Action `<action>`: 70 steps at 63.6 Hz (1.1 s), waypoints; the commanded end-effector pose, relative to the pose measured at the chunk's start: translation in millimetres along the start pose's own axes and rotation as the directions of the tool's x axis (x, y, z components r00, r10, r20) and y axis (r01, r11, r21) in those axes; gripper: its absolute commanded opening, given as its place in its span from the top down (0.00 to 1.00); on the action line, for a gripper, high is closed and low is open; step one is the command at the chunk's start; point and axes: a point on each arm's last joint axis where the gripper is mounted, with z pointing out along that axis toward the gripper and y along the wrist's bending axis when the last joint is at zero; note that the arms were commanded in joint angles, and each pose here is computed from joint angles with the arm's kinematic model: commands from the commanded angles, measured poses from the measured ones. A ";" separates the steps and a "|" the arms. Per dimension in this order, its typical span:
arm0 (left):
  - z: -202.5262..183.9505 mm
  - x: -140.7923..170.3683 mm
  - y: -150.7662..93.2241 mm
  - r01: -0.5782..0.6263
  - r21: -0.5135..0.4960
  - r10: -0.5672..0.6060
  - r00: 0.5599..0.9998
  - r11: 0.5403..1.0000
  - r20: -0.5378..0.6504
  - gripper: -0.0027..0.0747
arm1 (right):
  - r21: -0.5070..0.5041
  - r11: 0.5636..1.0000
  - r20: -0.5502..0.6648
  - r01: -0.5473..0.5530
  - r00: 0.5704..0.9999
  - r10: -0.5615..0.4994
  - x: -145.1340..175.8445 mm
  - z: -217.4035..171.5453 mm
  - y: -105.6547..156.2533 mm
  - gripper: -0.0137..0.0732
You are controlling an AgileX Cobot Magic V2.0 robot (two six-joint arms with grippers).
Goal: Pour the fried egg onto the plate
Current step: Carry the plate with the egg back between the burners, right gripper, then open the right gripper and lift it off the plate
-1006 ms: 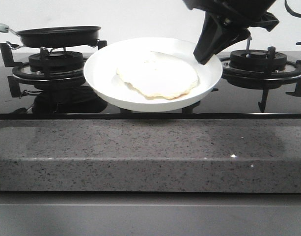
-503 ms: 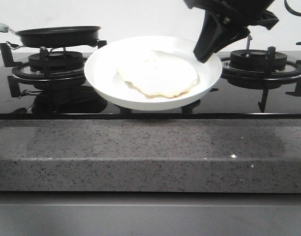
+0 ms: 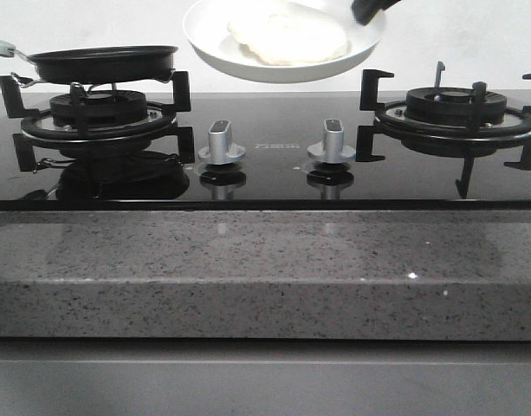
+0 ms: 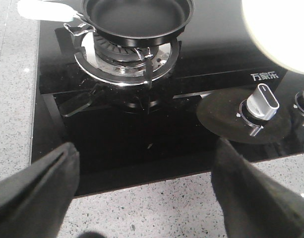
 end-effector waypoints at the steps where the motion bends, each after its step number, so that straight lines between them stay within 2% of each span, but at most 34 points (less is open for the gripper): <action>1: -5.6 -13.8 -1.0 0.011 -0.002 -0.010 0.994 1.000 0.108 0.26 | -0.045 0.999 0.123 -0.028 0.992 0.033 -25.2 -18.3 9.0 0.92; 10: -5.7 -14.6 -0.8 0.011 -0.003 -0.010 0.993 1.000 0.117 0.26 | -0.064 0.994 0.111 -0.090 0.989 0.097 -28.0 5.0 2.0 0.92; 27: -5.8 -15.4 -0.7 0.011 -0.005 -0.010 0.992 1.000 0.125 0.26 | -0.047 0.976 0.035 -0.212 0.976 0.214 -13.4 49.3 -14.7 0.92; 47: -5.8 -15.4 -0.7 0.011 -0.005 -0.010 0.992 1.000 0.125 0.26 | -0.009 0.973 0.012 -0.233 0.972 0.233 -6.8 63.8 -22.8 0.91; 54: -5.8 -15.4 -0.7 0.011 -0.005 -0.010 0.992 1.000 0.125 0.26 | 0.001 0.975 -0.001 -0.221 0.975 0.221 -5.4 63.8 -23.4 0.78; 63: -5.8 -15.4 -0.7 0.011 -0.005 -0.010 0.992 1.000 0.125 0.26 | 0.002 0.976 -0.011 -0.218 0.976 0.218 -8.3 56.6 -26.1 0.51; 70: -5.8 -15.4 -0.7 0.011 -0.005 -0.010 0.992 1.000 0.125 0.26 | -0.005 0.980 -0.007 -0.200 0.980 0.200 -15.7 39.4 -22.5 0.44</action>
